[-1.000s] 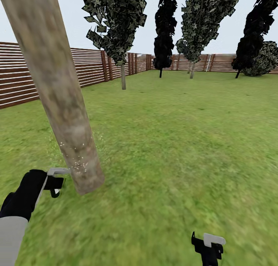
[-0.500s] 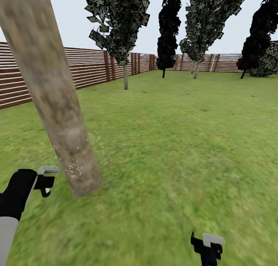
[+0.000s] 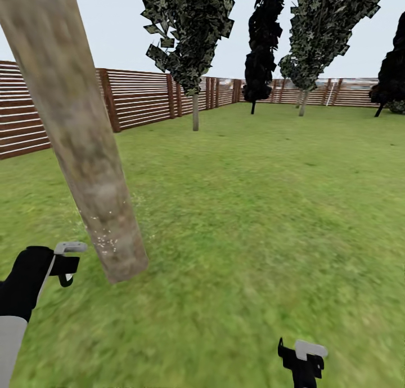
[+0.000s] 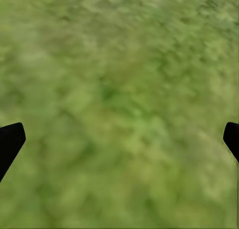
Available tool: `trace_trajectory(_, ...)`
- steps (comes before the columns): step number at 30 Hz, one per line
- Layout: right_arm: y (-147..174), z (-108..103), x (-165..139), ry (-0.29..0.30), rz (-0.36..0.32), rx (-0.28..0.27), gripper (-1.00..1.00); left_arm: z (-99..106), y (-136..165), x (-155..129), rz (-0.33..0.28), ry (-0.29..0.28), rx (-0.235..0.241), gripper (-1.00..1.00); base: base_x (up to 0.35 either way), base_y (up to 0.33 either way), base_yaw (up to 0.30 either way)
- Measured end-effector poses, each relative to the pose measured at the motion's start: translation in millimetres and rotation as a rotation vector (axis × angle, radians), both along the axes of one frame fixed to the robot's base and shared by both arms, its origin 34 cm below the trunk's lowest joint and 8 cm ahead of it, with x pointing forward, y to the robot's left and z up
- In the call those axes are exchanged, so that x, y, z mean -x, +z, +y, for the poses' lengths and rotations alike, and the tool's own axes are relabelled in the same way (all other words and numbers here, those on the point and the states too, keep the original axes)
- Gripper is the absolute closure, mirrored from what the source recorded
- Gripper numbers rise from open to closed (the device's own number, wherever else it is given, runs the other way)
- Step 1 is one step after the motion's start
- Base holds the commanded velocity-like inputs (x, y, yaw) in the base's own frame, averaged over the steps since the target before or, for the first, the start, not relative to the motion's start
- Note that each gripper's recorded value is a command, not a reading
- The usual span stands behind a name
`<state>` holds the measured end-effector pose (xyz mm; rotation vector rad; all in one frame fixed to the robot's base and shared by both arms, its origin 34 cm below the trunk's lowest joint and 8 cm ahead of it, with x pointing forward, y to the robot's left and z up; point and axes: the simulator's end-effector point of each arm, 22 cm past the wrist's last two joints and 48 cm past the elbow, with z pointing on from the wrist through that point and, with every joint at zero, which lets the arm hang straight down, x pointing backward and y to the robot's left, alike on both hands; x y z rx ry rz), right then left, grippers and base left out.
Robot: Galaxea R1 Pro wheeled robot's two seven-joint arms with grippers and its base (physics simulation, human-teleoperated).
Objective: In the garden, pick up the pesticide atomizer on the floor and spray pesticide onto both trees until each tree trunk is fully covered.
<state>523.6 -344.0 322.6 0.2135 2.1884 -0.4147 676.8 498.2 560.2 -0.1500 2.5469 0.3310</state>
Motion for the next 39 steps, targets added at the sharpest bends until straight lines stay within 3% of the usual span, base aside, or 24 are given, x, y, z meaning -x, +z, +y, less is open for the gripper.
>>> trace_trajectory(4, -0.2, 0.0, 0.2, 0.0, 0.001, 0.0, -1.0, 6.6, 1.2, 1.3, 0.001, 0.02, -0.03, 1.0, 0.057, -0.276, 0.006)
trace_trajectory(18, -0.1, 0.0, 0.0, 0.0, 0.0, 0.0, -1.0, 6.8, -4.0, 3.9, 0.011, 0.028, -0.017, 1.0, 0.001, -0.276, 0.232)
trace_trajectory(30, 0.3, -3.7, 0.3, -0.004, 0.0, 0.004, -1.0, 6.6, -4.3, 4.0, 0.014, 0.025, -0.021, 1.0, 0.011, -0.275, 0.002)
trace_trajectory(39, 0.3, -1.3, 0.1, -0.002, 0.0, 0.001, -1.0, 6.3, -13.1, 8.4, 0.035, 0.029, -0.012, 1.0, 0.219, -0.203, 0.039)
